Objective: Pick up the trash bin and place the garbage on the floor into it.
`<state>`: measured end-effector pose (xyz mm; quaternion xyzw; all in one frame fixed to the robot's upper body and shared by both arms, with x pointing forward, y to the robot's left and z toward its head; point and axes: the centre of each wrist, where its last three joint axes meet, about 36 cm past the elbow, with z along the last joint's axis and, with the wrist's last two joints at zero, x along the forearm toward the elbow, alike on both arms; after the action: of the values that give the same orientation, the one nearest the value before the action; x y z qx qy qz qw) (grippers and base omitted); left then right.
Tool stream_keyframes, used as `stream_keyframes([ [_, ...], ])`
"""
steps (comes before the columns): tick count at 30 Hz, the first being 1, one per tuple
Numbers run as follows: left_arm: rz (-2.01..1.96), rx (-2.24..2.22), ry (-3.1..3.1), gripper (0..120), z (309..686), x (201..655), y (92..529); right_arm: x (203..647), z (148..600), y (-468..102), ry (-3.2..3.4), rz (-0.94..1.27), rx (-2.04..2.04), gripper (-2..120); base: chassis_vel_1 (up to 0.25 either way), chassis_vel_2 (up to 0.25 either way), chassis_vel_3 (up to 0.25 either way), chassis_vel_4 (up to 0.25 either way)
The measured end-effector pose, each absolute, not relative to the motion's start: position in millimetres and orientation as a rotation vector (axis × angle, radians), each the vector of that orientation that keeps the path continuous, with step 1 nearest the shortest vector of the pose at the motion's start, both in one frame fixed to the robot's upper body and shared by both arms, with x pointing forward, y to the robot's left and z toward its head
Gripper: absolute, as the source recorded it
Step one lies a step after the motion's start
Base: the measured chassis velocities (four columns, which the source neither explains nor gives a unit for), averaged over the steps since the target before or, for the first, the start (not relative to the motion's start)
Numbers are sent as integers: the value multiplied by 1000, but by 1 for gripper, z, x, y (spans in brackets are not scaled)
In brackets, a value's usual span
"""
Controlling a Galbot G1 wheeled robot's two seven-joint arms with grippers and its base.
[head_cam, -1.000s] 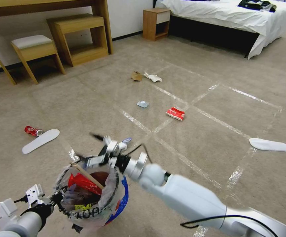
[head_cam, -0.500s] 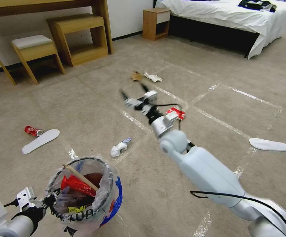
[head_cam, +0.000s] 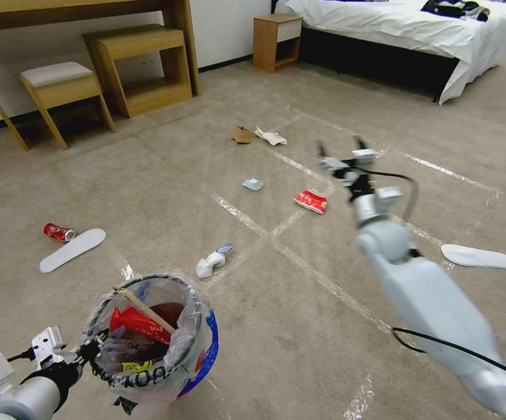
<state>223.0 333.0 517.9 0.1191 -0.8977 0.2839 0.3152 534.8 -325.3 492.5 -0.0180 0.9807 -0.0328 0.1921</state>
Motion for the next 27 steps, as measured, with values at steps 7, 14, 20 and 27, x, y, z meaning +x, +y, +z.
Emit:
stream_keyframes([
  [7,767,326,-2368,0,519,220,331,488,480,-361,2755,-134,71,100,0,0,0,0],
  [14,767,336,-2387,0,523,220,332,457,466,-374,2734,-182,66,100,0,0,0,0],
  [20,776,344,-2400,0,526,219,334,446,452,-372,2729,-210,36,100,0,0,0,0],
  [27,794,354,-2413,0,533,215,334,425,417,-352,2733,-223,-36,100,0,0,0,0],
])
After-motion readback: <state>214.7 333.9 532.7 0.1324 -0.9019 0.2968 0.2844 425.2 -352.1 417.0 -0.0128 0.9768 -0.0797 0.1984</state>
